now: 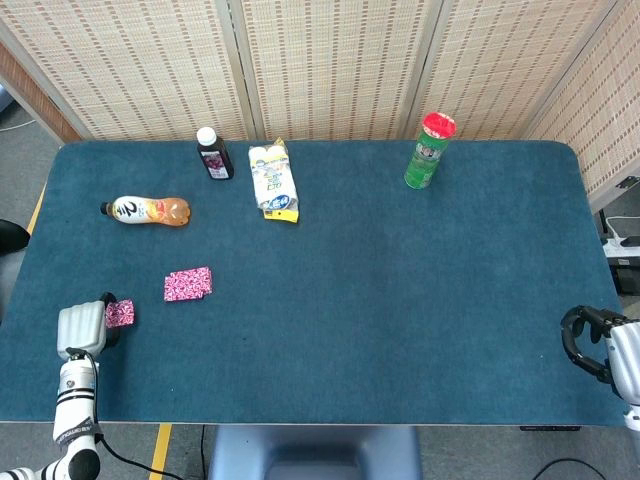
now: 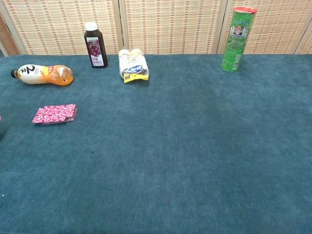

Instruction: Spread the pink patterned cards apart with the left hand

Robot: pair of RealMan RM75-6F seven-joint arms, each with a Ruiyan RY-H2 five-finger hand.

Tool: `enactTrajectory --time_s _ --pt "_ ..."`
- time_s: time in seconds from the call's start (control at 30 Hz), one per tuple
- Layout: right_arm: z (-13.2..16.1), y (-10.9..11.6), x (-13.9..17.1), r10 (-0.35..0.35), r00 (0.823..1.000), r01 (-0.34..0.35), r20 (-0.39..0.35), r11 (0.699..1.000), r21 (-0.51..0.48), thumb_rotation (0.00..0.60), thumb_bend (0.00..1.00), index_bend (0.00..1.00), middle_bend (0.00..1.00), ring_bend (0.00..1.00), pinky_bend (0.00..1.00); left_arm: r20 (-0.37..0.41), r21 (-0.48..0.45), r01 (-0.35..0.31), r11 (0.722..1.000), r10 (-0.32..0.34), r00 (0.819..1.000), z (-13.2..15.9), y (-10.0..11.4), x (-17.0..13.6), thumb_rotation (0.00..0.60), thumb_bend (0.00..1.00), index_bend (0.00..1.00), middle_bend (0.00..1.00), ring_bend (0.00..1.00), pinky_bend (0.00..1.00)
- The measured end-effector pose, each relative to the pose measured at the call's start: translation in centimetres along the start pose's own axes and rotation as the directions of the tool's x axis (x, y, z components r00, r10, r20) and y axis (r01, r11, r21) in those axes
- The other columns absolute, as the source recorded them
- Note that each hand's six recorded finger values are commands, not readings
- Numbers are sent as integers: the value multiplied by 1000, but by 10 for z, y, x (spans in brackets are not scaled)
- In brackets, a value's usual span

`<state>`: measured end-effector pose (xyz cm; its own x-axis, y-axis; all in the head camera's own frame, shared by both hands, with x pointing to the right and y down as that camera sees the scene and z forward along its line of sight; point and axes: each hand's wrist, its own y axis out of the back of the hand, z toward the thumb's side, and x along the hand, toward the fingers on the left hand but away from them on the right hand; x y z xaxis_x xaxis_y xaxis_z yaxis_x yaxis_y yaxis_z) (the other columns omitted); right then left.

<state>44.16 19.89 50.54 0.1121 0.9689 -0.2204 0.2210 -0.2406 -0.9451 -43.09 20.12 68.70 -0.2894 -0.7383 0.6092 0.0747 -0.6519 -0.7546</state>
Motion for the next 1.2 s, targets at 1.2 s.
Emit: enactTrajectory --time_s 1.2 --pt "-1 2 1 8 1000 -8 -1 1000 -3 600 526 753 655 695 989 182 45 31 998 -39 983 121 13 30 600 318 160 1000 1000 1000"
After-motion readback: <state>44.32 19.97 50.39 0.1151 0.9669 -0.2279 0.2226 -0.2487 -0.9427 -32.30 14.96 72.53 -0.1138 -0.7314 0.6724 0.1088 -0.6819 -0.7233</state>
